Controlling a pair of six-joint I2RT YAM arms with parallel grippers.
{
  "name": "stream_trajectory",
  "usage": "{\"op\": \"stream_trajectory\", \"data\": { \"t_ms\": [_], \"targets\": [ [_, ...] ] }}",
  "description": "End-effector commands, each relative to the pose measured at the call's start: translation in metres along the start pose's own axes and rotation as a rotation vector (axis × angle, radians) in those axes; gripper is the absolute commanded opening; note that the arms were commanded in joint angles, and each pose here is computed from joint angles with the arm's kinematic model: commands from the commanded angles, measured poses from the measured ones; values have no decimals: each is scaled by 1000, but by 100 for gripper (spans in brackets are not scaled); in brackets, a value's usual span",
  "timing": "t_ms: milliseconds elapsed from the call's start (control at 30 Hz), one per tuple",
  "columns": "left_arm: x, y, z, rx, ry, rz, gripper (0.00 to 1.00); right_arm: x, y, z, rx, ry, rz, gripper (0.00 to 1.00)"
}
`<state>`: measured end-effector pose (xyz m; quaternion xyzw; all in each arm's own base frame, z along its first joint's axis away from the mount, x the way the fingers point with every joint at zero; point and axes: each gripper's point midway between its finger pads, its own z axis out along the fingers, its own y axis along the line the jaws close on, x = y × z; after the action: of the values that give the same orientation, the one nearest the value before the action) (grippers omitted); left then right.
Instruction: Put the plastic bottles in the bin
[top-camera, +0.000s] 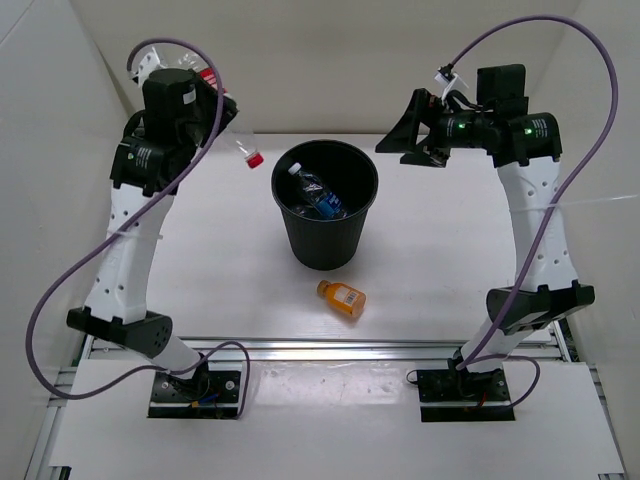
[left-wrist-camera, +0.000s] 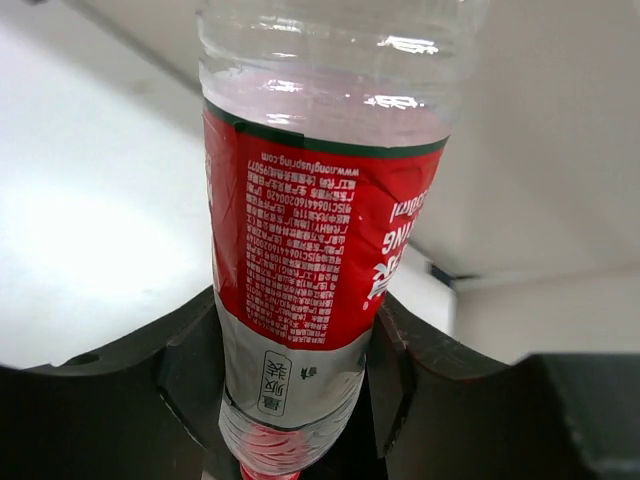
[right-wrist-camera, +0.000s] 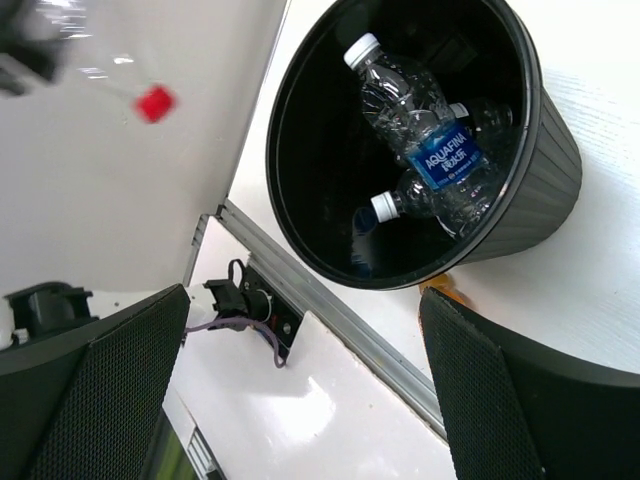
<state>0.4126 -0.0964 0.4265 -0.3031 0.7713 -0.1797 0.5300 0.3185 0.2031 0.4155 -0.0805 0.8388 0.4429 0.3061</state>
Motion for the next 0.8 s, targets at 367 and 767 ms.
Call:
{"op": "stream_trajectory", "data": {
  "t_ms": [367,767],
  "targets": [
    [134,-120,11,251,155,309,81,0,-19,-3,88,-20,-3,100],
    [3,-31,-80,63,-253,172,100,20,-30,-20,202,-30,-23,100]
  ]
}}
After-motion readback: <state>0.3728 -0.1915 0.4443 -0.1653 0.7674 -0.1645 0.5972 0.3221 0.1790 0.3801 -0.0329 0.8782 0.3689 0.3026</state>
